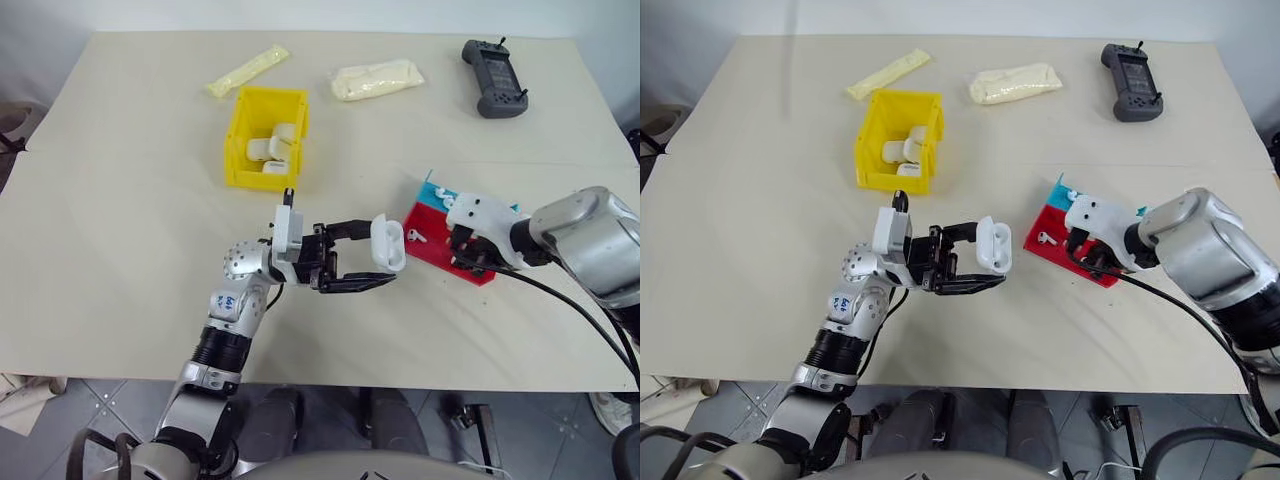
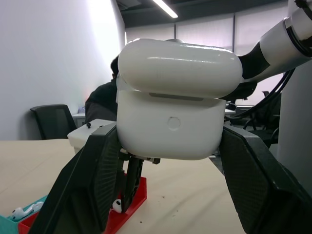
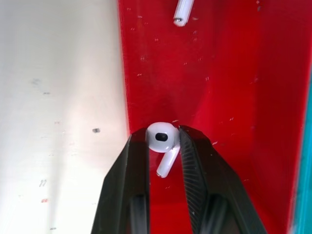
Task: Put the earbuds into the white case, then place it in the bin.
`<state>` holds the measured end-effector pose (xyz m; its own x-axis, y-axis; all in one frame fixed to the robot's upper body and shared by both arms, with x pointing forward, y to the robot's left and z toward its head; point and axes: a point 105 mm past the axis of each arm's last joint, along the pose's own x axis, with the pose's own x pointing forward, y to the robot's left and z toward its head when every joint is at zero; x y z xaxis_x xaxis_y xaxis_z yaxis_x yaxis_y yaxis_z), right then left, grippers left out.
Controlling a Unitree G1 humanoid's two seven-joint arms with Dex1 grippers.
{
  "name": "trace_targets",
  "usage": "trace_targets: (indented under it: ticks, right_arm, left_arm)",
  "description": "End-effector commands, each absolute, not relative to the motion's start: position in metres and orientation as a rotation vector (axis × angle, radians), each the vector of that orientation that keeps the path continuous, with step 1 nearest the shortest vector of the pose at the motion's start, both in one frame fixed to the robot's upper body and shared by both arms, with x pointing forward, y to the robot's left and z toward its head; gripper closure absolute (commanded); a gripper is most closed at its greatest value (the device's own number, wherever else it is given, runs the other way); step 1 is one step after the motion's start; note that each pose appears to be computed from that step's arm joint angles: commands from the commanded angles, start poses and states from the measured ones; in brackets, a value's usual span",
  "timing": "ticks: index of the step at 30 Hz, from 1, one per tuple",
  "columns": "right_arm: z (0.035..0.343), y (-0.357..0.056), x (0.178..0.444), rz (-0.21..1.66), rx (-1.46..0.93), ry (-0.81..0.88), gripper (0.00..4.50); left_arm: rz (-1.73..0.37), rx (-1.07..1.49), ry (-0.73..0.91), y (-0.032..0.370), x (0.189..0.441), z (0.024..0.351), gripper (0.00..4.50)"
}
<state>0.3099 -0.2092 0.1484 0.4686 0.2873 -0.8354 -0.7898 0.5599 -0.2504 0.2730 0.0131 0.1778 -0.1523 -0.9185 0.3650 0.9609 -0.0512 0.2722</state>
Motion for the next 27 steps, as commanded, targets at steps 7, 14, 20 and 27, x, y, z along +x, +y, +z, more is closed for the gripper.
trace_targets:
  ticks: [7, 14, 20, 27]
  right_arm:
    - [0.200, -0.190, 0.267, 0.903, -0.475, 0.218, 3.99]
    - [0.201, -0.162, 0.255, 0.889, -0.249, -0.078, 3.99]
    - [0.227, -0.129, 0.249, 0.994, -0.014, -0.338, 3.99]
    - [0.235, -0.110, 0.248, 1.059, 0.077, -0.424, 3.99]
  left_arm:
    - [-1.644, -0.076, -0.505, 0.023, 0.270, 0.180, 1.75]
    - [-1.616, -0.077, -0.465, 0.034, 0.272, 0.182, 1.75]
    - [-1.625, -0.080, -0.431, 0.038, 0.268, 0.179, 1.75]
    - [-1.615, -0.078, -0.421, 0.038, 0.269, 0.181, 1.75]
